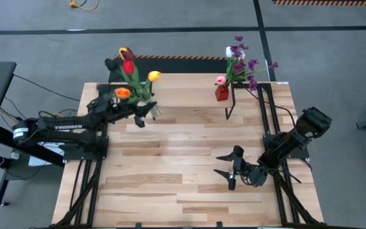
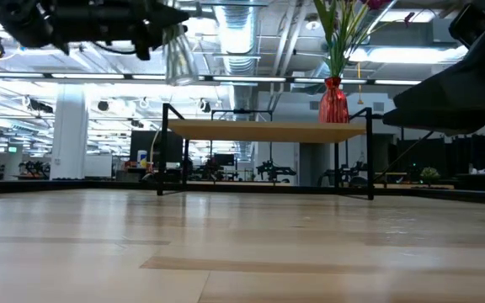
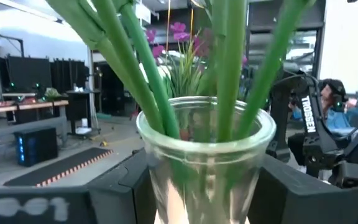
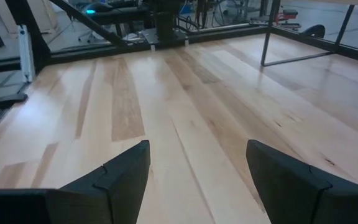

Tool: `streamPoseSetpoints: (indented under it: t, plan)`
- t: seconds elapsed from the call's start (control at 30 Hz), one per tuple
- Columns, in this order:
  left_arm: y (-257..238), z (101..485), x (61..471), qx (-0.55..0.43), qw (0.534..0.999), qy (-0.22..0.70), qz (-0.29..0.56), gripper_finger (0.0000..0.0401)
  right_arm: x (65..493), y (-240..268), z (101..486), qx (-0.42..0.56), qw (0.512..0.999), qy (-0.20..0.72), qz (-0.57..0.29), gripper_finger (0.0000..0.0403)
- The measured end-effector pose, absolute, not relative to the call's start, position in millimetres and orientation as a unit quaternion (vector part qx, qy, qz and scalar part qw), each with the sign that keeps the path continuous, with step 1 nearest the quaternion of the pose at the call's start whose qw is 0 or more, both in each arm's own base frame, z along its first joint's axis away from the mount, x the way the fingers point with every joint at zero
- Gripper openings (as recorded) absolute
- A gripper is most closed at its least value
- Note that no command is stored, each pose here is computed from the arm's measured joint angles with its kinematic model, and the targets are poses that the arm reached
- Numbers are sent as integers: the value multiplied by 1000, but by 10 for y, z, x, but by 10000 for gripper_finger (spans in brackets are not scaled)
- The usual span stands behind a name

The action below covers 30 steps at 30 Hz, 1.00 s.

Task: Pick and place flowers into a vace then onto a shelf
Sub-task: Put the transparent vase with flowers on the shelf

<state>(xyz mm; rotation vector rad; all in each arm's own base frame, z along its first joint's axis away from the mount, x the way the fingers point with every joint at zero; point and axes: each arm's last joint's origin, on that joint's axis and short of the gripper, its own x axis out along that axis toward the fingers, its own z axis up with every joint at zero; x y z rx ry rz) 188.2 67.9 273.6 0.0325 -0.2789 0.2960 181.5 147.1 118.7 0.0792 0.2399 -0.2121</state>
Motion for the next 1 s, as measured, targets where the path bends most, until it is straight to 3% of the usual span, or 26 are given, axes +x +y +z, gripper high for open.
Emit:
streamPoseSetpoints:
  t: [0.33,0.6,1.0]
  plan:
    - [906,3050,2239,28,980,-116,161,167,1808,1465,1169,31,986,126,-107,260]
    - [1162,2832,2422,22,975,-81,204,158,1803,1468,1163,25,986,130,-104,260]
    - [1430,2751,2333,21,965,-61,253,158,1804,1468,1163,16,986,131,-103,260]
